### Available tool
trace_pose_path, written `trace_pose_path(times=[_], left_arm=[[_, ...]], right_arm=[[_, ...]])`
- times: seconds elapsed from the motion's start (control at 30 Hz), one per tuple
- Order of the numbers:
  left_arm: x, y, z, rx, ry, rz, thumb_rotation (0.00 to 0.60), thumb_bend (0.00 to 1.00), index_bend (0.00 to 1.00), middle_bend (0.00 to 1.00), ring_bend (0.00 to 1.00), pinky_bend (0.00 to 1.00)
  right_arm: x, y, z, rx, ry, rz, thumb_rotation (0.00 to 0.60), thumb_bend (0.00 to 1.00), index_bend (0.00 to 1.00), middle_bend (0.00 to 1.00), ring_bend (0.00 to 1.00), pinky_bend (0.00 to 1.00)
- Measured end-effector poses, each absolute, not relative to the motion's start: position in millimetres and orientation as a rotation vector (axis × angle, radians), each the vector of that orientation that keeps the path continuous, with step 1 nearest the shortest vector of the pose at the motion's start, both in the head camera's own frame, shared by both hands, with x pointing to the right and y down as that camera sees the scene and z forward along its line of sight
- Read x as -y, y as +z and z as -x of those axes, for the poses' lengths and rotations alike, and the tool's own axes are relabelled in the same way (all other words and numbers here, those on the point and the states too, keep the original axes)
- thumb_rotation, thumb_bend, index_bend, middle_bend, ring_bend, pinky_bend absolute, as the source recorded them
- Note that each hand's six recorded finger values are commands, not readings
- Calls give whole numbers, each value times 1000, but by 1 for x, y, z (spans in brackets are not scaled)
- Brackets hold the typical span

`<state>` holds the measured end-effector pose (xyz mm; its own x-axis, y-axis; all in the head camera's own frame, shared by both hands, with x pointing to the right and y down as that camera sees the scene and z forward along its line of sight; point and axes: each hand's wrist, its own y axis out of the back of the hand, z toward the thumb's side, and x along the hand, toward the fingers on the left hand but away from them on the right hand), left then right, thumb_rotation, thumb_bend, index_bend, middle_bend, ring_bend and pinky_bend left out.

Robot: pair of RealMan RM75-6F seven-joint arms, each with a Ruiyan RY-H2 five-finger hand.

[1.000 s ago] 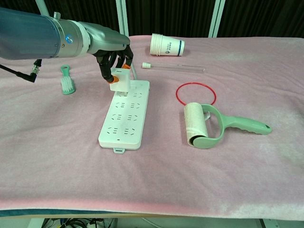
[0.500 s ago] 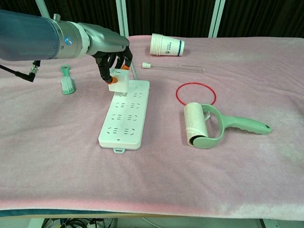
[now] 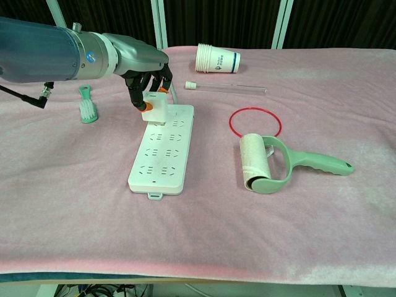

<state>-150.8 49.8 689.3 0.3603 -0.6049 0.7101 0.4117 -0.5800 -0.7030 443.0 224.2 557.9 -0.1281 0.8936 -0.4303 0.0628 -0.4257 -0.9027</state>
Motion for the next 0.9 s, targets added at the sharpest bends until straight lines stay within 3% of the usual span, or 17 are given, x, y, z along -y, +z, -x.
trace_pose_path(times=[0.33, 0.6, 0.9], left_arm=[[-54, 693, 141, -158, -1357, 1719, 600, 500, 621, 628, 397, 432], [-61, 696, 129, -130, -1324, 1719, 600, 500, 648, 656, 462, 565], [-68, 697, 127, -98, -1310, 1678, 600, 500, 654, 662, 466, 572]], right_arm=[[-224, 558, -443, 1098, 1626, 1495, 600, 106, 98, 72, 183, 164], [-224, 559, -442, 1100, 1624, 1507, 600, 105, 98, 73, 183, 164], [-224, 559, -441, 1101, 1620, 1511, 600, 106, 98, 72, 183, 164]])
